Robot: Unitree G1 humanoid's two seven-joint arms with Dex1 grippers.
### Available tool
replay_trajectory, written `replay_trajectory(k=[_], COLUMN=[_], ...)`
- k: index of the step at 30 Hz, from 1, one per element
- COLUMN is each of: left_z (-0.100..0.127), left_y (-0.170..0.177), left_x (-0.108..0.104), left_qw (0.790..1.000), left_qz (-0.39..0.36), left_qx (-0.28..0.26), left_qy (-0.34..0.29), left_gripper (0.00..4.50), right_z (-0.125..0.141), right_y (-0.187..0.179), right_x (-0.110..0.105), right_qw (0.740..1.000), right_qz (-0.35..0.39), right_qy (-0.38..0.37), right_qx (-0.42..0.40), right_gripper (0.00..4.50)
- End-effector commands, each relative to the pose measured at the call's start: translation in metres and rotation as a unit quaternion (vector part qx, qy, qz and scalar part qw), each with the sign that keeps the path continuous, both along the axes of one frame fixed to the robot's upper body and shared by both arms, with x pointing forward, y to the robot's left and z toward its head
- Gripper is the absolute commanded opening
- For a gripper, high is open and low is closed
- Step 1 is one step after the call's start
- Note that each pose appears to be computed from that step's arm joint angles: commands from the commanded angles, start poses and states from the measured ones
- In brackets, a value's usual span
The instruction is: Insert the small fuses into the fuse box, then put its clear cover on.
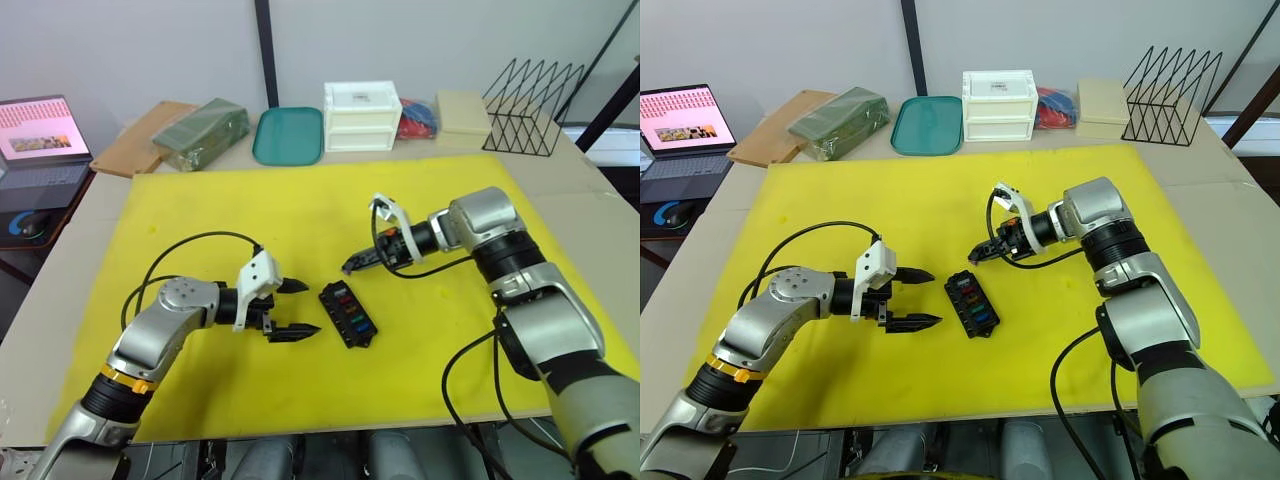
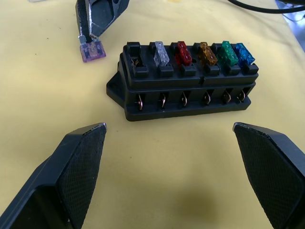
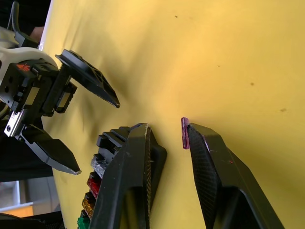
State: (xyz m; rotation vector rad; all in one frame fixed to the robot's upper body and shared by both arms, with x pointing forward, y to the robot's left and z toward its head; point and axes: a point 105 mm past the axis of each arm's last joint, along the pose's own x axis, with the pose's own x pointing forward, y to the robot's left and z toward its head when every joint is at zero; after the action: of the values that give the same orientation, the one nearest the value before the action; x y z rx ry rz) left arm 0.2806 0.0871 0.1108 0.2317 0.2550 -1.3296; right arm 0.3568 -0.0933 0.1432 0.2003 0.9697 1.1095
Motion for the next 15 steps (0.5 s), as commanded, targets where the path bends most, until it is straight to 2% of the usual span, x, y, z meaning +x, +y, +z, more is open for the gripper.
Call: replay_trajectory(k=[1,11,15], left_z=[0.0107,0.0107,0.0109], left_y=[0.0026,0.0032,0.0033], left_x=[0.0024,0.003,0.0034], left_qw=[1.0,1.0,1.0], left_qz=[0.0,0.003,0.004], left_qx=[-0.005,-0.005,-0.005], left_qy=[-0.022,-0.024,-0.026], left_gripper=[4.5,4.5,4.5], right_z=[0.005,-0.0032,-0.0001], right_y=[0.0026,-0.0024,-0.001], right_x=[0.0014,0.002,0.0032], right_qw=[1.0,0.999,0.998], right_qz=[0.013,0.023,0.028], right_qy=[-0.024,-0.039,-0.052], right_qx=[0.003,-0.018,-0.015], right_gripper=[1.31,1.31,0.4])
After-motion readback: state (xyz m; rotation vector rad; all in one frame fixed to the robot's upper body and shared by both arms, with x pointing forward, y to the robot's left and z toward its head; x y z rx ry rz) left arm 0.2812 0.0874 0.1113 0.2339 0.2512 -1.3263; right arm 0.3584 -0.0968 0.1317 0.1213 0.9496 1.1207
